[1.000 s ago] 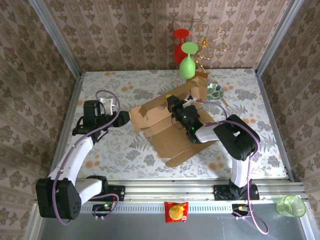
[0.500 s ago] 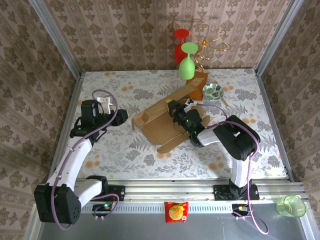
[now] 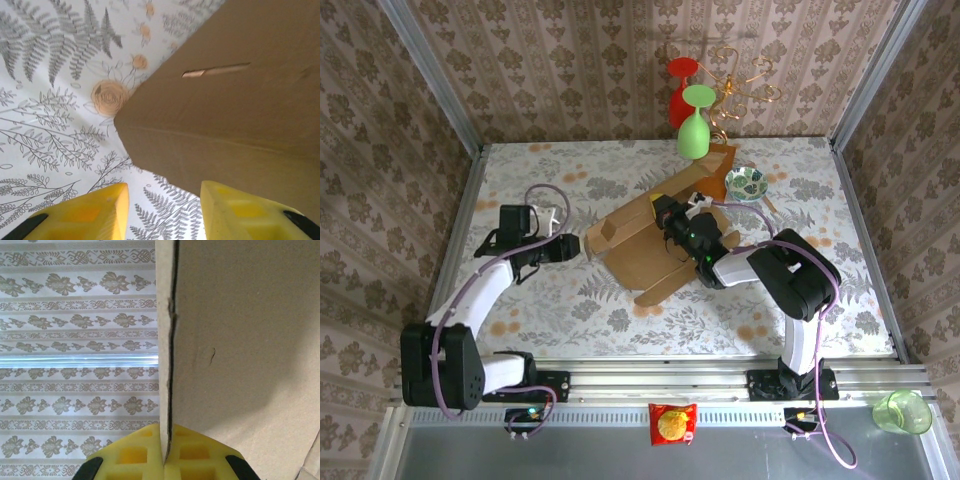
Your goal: Fold the paper box
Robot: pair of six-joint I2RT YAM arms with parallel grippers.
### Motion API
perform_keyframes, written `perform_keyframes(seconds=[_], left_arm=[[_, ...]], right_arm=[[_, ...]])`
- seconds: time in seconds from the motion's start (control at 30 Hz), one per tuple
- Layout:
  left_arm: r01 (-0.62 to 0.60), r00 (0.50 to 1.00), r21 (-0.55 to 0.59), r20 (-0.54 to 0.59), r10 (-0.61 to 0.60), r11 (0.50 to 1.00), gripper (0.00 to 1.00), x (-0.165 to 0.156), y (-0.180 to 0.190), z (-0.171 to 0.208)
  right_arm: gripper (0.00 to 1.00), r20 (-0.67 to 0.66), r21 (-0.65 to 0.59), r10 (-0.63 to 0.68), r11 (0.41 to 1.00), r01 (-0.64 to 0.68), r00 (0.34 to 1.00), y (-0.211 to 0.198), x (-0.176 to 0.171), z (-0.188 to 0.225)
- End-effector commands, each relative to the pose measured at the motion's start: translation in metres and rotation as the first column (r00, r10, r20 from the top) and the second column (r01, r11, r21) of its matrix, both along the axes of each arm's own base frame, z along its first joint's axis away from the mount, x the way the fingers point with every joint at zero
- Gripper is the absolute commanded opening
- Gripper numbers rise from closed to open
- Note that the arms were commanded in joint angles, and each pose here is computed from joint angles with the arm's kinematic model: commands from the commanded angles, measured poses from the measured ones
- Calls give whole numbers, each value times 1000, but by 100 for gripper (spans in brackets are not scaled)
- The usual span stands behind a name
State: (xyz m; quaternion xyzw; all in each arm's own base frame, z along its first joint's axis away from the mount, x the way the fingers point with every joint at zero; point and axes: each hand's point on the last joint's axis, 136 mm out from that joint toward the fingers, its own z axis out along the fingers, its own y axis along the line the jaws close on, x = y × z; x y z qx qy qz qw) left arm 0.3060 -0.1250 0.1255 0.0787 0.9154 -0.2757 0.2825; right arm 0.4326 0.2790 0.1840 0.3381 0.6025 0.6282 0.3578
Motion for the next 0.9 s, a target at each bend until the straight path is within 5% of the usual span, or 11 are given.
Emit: perform_keyframes(seconds=[0.0,0.3,0.87], left_arm=[[61,995,4,74,-62,998,42,12,-5,9],[267,927,29,266,-265,963,47,3,-32,17],[370,880,82,288,-377,926,47,-5,-60,6]], right_arm=[[0,-34,-15,-3,1000,2,999,1,8,-8],[0,-46,-19,8,1000,-9,999,5,13,-8],[0,-44,-11,14,1000,-14,999,10,18,-6]])
